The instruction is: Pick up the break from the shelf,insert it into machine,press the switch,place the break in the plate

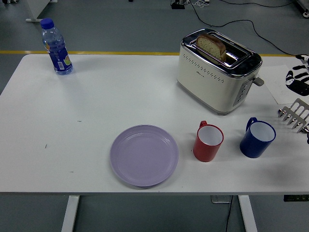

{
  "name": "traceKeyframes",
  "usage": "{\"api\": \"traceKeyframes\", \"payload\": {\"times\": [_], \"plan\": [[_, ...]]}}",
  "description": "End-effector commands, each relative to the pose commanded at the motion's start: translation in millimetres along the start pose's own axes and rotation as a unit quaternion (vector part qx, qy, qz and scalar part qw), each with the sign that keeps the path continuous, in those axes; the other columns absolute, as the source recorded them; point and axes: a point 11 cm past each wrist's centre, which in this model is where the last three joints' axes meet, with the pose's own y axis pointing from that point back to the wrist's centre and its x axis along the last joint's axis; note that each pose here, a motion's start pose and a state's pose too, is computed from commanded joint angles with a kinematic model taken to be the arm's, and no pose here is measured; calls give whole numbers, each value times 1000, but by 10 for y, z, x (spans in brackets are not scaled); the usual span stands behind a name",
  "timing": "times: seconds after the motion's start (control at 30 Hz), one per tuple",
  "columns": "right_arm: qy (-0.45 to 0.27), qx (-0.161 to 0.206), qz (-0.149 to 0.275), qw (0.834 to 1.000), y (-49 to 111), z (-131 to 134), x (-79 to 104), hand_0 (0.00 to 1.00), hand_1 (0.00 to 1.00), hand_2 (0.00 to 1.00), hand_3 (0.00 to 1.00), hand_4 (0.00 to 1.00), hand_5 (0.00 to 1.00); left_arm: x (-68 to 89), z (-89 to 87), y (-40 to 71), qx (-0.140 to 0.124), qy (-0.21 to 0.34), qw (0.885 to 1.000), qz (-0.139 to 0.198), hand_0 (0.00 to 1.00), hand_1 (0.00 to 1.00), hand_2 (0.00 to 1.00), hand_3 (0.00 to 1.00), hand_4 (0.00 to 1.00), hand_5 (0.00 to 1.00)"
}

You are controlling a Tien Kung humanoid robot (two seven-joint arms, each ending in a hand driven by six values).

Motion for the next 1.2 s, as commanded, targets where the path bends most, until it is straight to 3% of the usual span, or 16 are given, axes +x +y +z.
{"api": "traceKeyframes", "payload": {"times": [0.07, 0.1, 0.27, 0.3, 0.47, 0.5, 0.77, 1.2], "plan": [[-4, 4, 0, 1000, -1, -26, 5, 807, 762, 836, 880, 616, 411, 0, 2, 0, 0, 0, 1000, 0, 687, 694, 680, 568, 284, 826], [-12, 10, 1, 1000, -1, -65, 10, 830, 798, 885, 897, 661, 443, 1, 4, 0, 0, 1, 1000, 0, 687, 694, 680, 568, 284, 826], [-39, 42, -3, 998, -13, -331, 24, 830, 798, 885, 897, 661, 443, 6, 15, 2, -1, 0, 1000, 0, 687, 694, 680, 568, 284, 826], [-40, 48, -5, 998, -17, -373, 27, 851, 811, 897, 902, 780, 559, 6, 16, 2, -1, 1, 1000, 0, 687, 694, 680, 568, 283, 824], [-35, 87, -12, 995, -63, -662, 46, 851, 811, 897, 902, 780, 559, 11, 18, 2, -1, 0, 1000, 0, 687, 694, 680, 568, 283, 824], [-38, 97, -17, 994, -78, -753, 44, 894, 842, 917, 932, 916, 655, 14, 18, 2, -1, -1, 1000, 1, 687, 693, 680, 567, 283, 824], [-51, 123, -31, 991, -147, -1078, 42, 901, 842, 910, 930, 929, 654, 27, 3, 0, 1, -1, 1000, 2, 687, 692, 680, 567, 283, 822], [-4, 151, -57, 987, -244, -1467, -153, 900, 844, 896, 921, 929, 637, 38, 4, -1, 0, -2, 1000, 3, 688, 693, 680, 568, 283, 822]]}}
